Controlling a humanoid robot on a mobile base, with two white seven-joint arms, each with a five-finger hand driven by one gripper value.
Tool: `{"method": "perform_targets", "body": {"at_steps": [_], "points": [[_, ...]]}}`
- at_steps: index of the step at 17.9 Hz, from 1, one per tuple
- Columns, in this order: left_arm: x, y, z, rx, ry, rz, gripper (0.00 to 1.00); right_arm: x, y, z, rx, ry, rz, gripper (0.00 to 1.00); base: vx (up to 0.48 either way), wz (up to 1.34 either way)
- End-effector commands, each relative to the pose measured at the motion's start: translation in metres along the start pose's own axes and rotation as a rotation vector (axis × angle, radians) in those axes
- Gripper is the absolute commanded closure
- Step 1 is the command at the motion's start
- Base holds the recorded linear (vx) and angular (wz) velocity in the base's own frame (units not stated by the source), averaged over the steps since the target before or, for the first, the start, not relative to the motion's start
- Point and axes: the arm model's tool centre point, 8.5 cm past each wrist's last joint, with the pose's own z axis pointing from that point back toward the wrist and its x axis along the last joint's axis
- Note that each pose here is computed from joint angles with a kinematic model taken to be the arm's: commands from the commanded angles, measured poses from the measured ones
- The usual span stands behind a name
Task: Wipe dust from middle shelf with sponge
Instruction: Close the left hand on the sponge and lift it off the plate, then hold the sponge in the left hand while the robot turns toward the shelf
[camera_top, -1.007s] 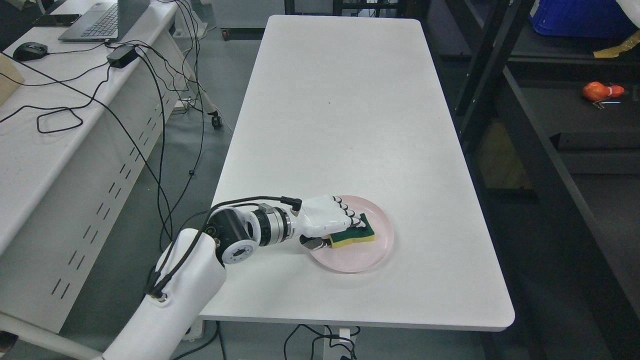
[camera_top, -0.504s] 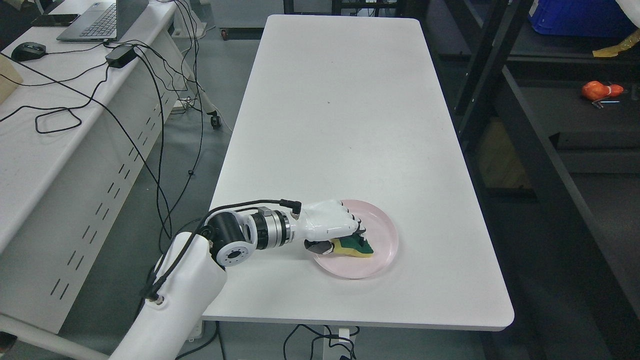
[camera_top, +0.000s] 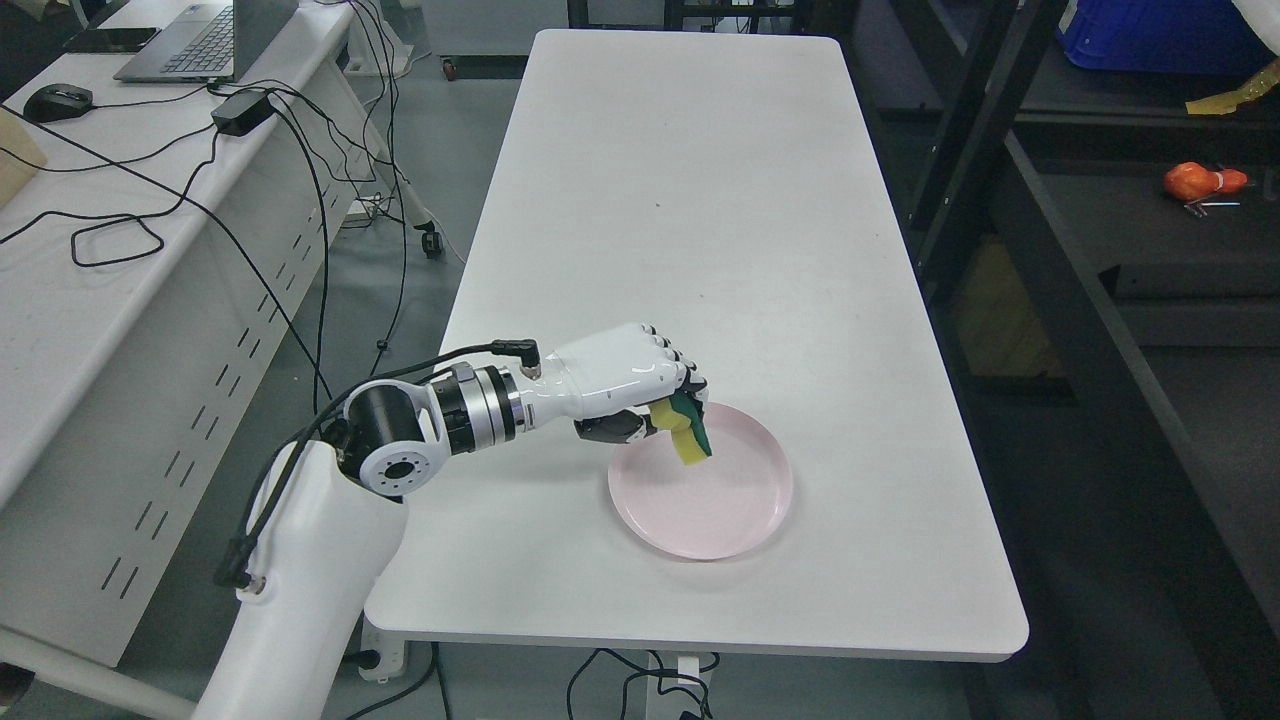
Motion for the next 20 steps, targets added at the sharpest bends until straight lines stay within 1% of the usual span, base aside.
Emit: {"method": "perform_targets", "body": {"at_steps": [1,3,9,20], "points": [[0.004,0.074,0.048,0.25,0.03,-0.091,1.0,0.01,-0.01,0.0,-0.014,-0.022,-0.003,0.0,0.0,0.0],[0.001,0.078,0.057,0.274,0.048,-0.093,1.0,0.01,-0.01,0.0,-0.014,-0.022,-0.003,0.0,0.0,0.0],[0.001,0.049,0.065,0.276,0.066,-0.015,1.0,0.01,-0.01,0.0,-0.014,-0.022,-0.003,0.0,0.0,0.0],[0.003,0.032,0.067,0.287,0.069,0.04,1.0,0.01,-0.01,0.0,-0.014,-0.022,-0.003,0.0,-0.003,0.0]]}}
